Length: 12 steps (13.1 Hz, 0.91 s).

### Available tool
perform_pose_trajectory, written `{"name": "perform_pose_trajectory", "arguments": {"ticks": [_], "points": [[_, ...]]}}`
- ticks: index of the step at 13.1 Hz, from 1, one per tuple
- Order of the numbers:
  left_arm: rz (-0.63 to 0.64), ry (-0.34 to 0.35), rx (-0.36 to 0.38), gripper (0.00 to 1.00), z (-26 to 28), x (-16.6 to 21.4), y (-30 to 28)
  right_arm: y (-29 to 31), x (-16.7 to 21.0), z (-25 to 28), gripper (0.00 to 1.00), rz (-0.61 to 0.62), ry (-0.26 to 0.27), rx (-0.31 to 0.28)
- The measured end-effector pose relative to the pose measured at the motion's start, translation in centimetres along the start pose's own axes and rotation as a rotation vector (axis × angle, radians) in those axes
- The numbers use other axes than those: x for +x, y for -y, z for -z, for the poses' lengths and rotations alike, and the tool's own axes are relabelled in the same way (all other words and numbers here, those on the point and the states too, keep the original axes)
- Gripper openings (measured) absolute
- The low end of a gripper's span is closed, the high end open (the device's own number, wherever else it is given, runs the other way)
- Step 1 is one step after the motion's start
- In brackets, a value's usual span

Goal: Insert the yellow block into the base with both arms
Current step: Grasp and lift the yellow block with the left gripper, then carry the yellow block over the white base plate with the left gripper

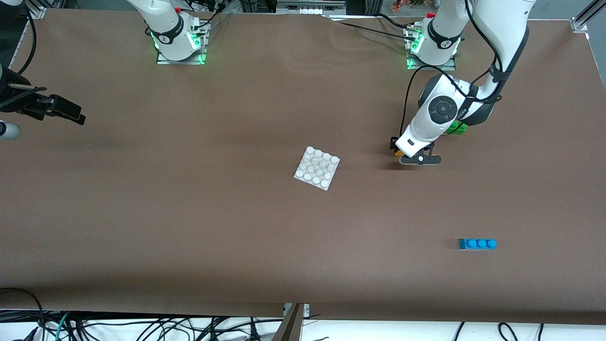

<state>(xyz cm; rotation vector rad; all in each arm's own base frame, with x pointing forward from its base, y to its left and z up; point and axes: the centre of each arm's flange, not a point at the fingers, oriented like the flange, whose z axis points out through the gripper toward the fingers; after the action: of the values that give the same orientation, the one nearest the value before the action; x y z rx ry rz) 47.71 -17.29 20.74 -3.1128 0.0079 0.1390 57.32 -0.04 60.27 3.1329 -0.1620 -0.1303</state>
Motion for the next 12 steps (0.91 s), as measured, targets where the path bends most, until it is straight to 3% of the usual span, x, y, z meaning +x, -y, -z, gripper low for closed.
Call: {"name": "perform_pose_trajectory", "arguments": {"ticks": [6,9,12], "points": [[-0.083,0.027,0.051,0.69,12.1,3.0,-7.4,0.1,0.0,0.0,1.0,0.001,0.001,0.006],[-0.091,0.017,-0.017,0.69,15.1,4.2,-10.6,0.1,0.0,0.0,1.0,0.001,0.001,0.006],[-0.136,0.035,-0.074,0.69,14.2,4.6,-16.5,0.1,0.0,0.0,1.0,0.001,0.002,0.006]]}}
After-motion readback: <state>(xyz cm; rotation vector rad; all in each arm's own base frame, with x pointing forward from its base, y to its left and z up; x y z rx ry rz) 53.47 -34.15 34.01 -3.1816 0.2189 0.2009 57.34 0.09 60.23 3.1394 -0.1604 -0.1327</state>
